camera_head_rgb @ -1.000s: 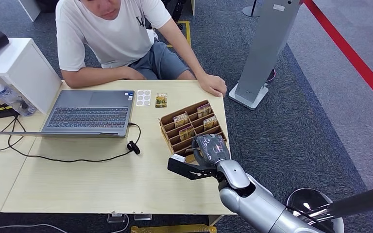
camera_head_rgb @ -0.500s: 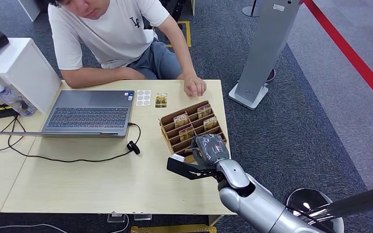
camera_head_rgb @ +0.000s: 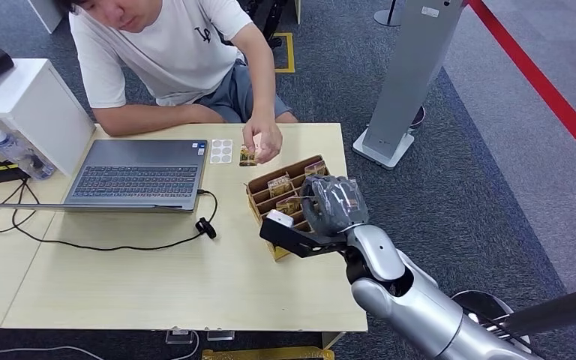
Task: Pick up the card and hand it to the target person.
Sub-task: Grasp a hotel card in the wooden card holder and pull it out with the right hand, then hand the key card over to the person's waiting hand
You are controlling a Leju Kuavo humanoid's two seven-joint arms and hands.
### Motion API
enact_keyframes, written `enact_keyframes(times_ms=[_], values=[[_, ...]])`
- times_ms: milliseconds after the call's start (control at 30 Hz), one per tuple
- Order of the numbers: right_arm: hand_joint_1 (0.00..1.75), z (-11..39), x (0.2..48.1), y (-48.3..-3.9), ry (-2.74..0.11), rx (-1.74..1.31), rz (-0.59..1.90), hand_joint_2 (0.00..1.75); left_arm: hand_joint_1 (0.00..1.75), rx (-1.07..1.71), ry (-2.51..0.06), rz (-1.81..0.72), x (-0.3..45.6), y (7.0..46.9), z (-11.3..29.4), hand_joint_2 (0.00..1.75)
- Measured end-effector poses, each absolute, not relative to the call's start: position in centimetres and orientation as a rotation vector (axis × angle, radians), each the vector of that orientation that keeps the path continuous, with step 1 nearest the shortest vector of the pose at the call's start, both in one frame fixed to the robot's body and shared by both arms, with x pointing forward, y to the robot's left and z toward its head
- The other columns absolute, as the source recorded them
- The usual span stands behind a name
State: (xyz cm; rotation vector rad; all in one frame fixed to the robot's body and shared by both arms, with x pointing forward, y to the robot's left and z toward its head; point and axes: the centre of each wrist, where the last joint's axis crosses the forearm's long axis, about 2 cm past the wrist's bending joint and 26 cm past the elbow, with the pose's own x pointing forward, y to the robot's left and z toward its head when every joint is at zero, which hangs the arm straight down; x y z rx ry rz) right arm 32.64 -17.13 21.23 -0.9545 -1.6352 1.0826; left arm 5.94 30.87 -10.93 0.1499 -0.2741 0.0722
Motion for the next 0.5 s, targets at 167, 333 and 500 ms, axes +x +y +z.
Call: enact_keyframes(times_ms=[167, 333, 500], values=[[1.50, 23.9, 31.7, -16.8, -1.864, -0.941, 0.993, 1.75, 0.00, 0.150, -0.277, 0.073, 5.9, 30.9, -10.9, 0.00], [1.50, 24.1, 31.5, -16.3, -2.049, -0.917, 0.901, 1.75, 0.00, 0.147, -0.279, 0.071, 6.0, 30.8, -10.9, 0.00], [1.50, 23.0, 32.1, -15.7, -2.121, -0.895, 0.849, 1.75, 0.00, 0.141, -0.280, 0.067, 6.0, 30.6, -10.9, 0.00]])
